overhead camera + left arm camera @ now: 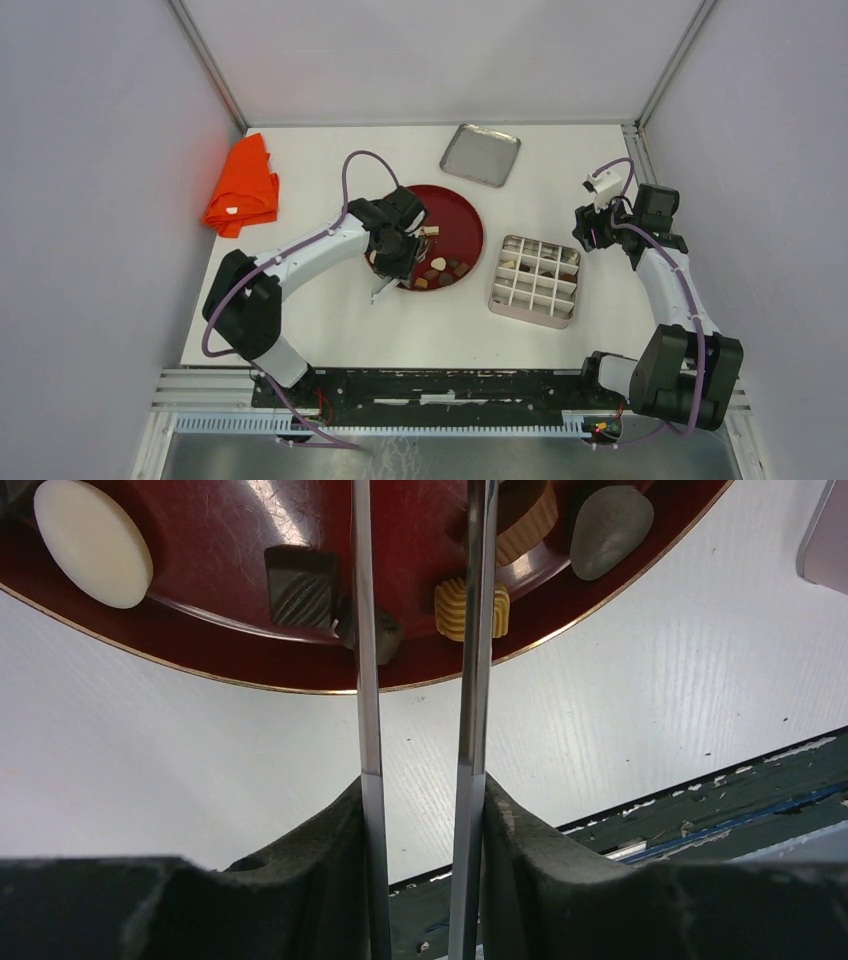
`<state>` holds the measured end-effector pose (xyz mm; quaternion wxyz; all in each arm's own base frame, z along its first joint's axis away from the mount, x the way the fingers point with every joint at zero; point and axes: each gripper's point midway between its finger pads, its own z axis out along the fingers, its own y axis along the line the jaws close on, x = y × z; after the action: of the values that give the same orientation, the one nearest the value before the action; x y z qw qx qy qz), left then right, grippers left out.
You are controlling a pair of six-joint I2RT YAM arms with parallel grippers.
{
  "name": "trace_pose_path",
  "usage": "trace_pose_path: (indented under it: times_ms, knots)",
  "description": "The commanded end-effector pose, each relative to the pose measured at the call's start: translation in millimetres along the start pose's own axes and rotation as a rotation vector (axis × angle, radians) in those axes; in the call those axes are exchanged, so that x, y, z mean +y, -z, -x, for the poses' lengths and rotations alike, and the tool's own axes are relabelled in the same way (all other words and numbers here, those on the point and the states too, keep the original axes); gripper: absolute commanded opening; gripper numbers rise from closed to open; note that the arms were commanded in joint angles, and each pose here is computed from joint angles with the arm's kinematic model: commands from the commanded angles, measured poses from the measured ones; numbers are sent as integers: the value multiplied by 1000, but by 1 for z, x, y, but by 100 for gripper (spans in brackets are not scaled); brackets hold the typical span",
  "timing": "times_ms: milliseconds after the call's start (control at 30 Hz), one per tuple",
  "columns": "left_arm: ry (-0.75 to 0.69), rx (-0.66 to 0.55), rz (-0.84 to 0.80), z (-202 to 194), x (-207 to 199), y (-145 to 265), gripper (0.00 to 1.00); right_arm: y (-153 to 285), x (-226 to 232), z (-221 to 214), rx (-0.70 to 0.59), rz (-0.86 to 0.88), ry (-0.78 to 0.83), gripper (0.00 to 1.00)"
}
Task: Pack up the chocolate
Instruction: Pick up the fake chocolate from the plate.
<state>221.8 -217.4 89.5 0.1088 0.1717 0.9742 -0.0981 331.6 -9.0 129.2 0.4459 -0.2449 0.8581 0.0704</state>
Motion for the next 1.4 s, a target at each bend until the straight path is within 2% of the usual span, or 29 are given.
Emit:
trace_pose_path:
  times_ms: [0, 133, 233, 300, 367, 567, 867, 1033, 1167, 1300, 1367]
  knots:
    - [-8, -1, 1, 1, -3, -1, 43, 2, -4, 18, -40, 4, 32, 62]
    - [-9, 7, 12, 1, -2, -4, 40, 3, -4, 19, -42, 4, 35, 62]
    - [-9, 0, 22, 3, -1, -4, 33, 3, -4, 19, -42, 3, 35, 62]
    - [-9, -5, 28, 4, 0, -3, 23, 3, -4, 20, -43, 2, 37, 62]
    - [-10, -15, 18, 5, -1, 1, 3, 3, -4, 20, -45, 3, 38, 62]
    - [-5, -92, 3, 10, -2, 23, 2, 4, -4, 21, -48, 5, 40, 62]
    - [4, -116, -18, 7, -3, 27, 2, 4, -3, 20, -47, 7, 40, 62]
    - [7, -191, -57, 13, -9, 49, 2, 3, -3, 20, -48, 10, 38, 62]
    - [-27, -293, -182, 21, -28, 70, 2, 3, -1, 21, -51, 20, 37, 62]
    - [-63, -344, -451, 17, -71, 84, 2, 3, 2, 21, -52, 38, 46, 62]
    - [-79, -354, -536, 14, -89, 85, 2, 2, 4, 20, -51, 56, 56, 62]
